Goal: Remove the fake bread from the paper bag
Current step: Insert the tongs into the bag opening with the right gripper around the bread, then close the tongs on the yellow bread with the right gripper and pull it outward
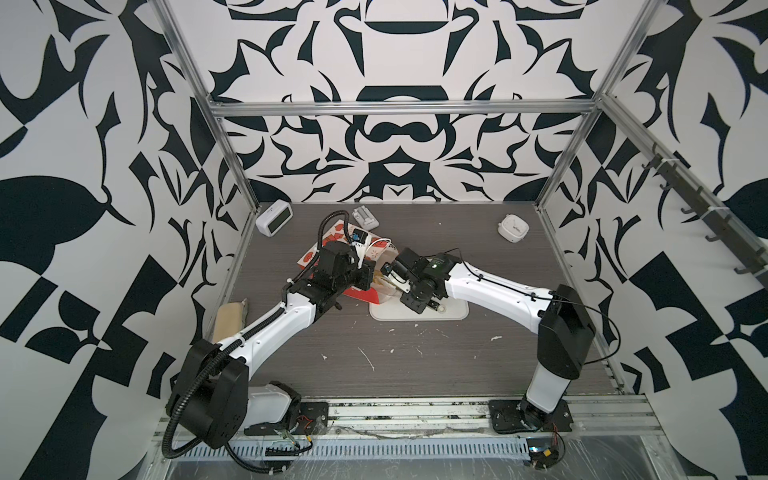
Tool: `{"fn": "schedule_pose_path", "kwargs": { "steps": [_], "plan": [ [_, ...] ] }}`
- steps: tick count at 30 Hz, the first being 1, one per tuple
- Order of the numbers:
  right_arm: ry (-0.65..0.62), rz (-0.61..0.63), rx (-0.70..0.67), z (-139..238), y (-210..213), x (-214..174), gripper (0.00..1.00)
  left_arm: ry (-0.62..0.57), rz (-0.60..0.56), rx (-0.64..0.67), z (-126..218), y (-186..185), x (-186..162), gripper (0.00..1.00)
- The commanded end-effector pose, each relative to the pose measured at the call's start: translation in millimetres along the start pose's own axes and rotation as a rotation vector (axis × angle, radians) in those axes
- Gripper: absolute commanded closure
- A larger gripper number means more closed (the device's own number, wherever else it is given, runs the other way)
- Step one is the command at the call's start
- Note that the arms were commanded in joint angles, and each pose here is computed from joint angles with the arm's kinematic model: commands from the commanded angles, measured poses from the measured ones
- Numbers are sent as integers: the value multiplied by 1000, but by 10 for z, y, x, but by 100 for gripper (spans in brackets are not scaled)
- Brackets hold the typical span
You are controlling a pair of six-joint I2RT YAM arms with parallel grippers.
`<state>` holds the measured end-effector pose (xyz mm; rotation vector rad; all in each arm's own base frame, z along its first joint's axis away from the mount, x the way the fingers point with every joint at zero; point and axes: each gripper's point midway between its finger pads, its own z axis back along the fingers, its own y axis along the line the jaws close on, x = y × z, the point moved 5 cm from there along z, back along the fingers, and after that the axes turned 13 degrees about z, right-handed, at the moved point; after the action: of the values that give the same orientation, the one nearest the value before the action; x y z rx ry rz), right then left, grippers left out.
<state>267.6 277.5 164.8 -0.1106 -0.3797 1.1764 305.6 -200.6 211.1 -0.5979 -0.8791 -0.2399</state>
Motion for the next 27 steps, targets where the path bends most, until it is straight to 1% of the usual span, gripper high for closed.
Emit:
{"fn": "schedule_pose_path", "kwargs": {
  "steps": [1, 3, 4, 11, 14, 19, 20, 21, 24, 25, 27],
  "plan": [
    [-63, -35, -41, 243, -120, 80, 76, -25, 0, -41, 60, -75, 32, 97],
    [-69, -41, -41, 274, -133, 60, 79, -25, -2, -37, 61, -70, 32, 97],
    [-86, -46, -7, 292, -94, 66, 80, -26, -2, -36, 62, -69, 34, 97],
    [-127, -81, 4, 462, -101, 11, 90, -31, -3, -28, 61, -62, 43, 97],
    [-144, -101, 13, 564, -104, -17, 91, -34, -4, -20, 61, -52, 49, 97],
    [-147, -154, 84, 657, -82, -105, 91, -36, -6, -17, 62, -50, 56, 97],
    [-146, -155, 83, 661, -80, -122, 90, -37, -8, -16, 63, -50, 57, 97],
    [-145, -156, 77, 663, -84, -139, 87, -36, -9, -18, 63, -51, 57, 97],
    [-144, -150, 72, 664, -91, -157, 73, -33, -10, -24, 60, -54, 44, 97],
    [-143, -150, 71, 665, -97, -147, 69, -33, -10, -25, 61, -57, 44, 97],
    [-135, -140, 77, 652, -99, -124, 66, -32, -11, -28, 60, -59, 42, 97]
  ]
}}
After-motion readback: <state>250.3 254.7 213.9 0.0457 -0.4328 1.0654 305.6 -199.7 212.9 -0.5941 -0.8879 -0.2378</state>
